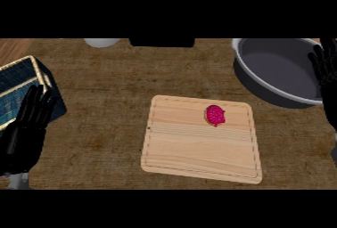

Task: Pick the cupcake from the cutting board and place it in the pot

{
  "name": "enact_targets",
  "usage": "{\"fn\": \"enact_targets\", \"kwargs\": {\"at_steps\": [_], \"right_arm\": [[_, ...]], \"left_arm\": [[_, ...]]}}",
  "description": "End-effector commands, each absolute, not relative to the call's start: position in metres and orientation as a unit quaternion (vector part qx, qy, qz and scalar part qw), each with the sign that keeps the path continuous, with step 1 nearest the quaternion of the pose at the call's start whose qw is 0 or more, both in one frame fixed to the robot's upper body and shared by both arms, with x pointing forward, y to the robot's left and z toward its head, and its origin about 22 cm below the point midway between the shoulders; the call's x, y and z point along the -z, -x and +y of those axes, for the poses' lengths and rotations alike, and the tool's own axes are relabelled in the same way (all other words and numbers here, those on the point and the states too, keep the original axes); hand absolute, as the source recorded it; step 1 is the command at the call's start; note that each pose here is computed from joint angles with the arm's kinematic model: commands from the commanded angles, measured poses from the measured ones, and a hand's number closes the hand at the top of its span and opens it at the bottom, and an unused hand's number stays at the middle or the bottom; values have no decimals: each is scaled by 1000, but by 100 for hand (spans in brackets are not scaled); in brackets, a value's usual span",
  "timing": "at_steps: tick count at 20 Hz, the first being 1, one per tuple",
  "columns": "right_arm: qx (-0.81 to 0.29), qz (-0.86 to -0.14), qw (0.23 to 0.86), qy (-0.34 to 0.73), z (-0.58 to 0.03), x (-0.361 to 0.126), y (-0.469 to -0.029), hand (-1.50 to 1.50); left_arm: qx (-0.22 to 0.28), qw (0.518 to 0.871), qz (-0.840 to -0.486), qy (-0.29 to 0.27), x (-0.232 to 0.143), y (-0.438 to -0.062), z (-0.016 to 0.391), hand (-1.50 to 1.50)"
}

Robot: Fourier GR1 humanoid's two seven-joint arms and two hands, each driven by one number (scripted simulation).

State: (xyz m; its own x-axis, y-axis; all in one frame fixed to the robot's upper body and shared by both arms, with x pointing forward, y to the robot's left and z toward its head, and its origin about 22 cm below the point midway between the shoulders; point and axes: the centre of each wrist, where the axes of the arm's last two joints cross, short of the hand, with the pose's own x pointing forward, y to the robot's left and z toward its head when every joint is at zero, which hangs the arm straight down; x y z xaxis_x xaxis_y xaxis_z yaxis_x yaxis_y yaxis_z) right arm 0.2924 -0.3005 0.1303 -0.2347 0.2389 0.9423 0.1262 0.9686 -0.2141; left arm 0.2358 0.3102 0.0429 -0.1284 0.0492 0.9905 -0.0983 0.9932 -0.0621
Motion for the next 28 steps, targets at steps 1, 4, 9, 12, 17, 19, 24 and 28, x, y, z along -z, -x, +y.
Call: {"fn": "enact_targets", "kwargs": {"at_steps": [1, 4, 9, 12, 17, 19, 24, 28], "right_arm": [[-50, -764, 633, 111, -265, -129, -289, 150], [-50, -696, 704, 134, -226, -62, -288, 150], [-10, -706, 595, 384, -267, -49, -290, -150], [64, -781, 494, 377, -207, -53, -288, -150], [83, -799, 467, 371, -134, -45, -274, -150], [44, -760, 526, 379, -132, -47, -274, -150], [32, -664, 648, 371, -118, -58, -278, -150], [41, -631, 689, 353, -103, -105, -279, -150]], "left_arm": [[-32, 684, -728, -28, -23, -236, 296, 0], [58, 732, -679, -15, -17, -249, 286, 0], [100, 776, -622, 4, 4, -232, 280, 0], [110, 788, -605, 18, 13, -233, 263, 0], [120, 797, -592, 15, 14, -249, 251, 0], [114, 796, -594, 18, 16, -247, 252, 0], [120, 797, -592, 19, 18, -249, 255, 0], [125, 798, -590, 21, 17, -255, 261, 0]]}}
